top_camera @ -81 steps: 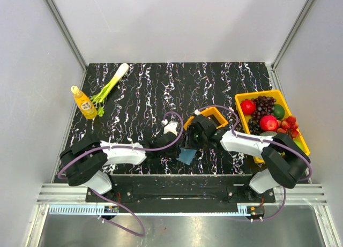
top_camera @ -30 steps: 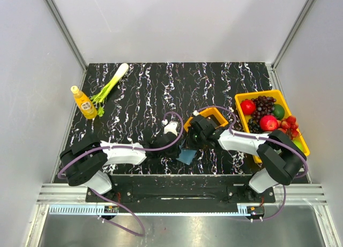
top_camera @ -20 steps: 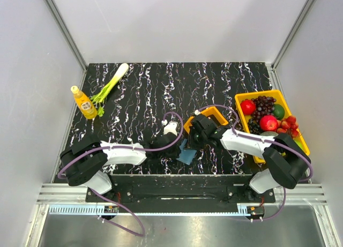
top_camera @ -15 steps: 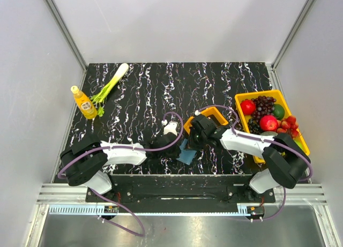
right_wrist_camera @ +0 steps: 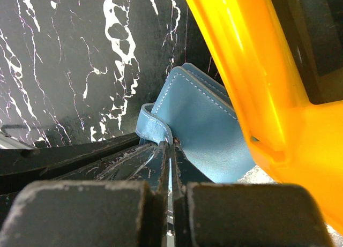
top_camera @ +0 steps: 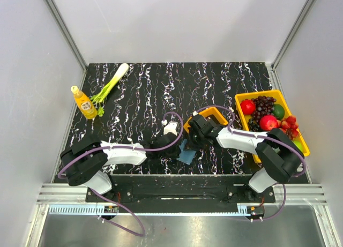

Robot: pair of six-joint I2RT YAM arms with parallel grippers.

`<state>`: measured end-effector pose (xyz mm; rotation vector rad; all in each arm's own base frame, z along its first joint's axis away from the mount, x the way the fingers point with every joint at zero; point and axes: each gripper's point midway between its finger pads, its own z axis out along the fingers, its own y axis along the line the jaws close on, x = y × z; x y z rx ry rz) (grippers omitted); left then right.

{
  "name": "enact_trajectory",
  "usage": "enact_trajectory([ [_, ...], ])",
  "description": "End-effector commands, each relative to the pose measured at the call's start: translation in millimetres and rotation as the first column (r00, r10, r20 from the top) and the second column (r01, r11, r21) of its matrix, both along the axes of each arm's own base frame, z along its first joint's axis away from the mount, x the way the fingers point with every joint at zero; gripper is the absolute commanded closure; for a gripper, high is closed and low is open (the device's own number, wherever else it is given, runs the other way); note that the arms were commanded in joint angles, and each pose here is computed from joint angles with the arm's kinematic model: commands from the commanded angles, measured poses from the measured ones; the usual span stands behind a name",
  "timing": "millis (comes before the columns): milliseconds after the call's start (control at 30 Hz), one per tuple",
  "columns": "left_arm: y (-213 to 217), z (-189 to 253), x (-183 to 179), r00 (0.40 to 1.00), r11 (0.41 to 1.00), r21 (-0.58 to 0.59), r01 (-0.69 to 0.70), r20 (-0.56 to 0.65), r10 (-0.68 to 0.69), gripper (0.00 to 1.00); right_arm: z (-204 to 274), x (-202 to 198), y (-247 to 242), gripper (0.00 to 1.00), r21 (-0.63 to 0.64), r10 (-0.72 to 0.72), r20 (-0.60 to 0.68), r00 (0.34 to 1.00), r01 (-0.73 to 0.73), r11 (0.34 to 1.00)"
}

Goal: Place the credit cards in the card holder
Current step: Close the card holder at the center of the board.

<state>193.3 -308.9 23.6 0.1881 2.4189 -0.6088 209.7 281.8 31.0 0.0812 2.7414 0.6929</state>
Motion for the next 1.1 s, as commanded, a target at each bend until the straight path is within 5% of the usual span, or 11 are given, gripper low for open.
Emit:
enact_trajectory([
  [0,36.6,-38.9,-13.6,0.998,0.984,0.179,-0.008,-0.061,0.019,1.0,-10.0,5.3,-13.1,1.0,-0.082,-0.021,0.01,1.0,0.022,0.996],
  [333,36.9,-40.2,-13.0,0.998,0.981,0.193,-0.012,-0.066,0.025,1.0,-14.1,2.8,-23.4,1.0,-0.14,-0.014,0.002,1.0,0.014,0.99],
  [433,37.0,-40.4,-13.5,0.998,0.981,0.195,-0.009,-0.066,0.023,1.0,-15.6,2.3,-23.5,0.85,-0.141,-0.012,-0.007,1.0,0.011,0.99],
  [1067,36.6,-39.8,-13.3,0.998,0.982,0.19,-0.007,-0.065,0.02,1.0,4.3,4.7,-23.5,0.82,-0.096,-0.022,0.043,0.999,0.026,0.995],
])
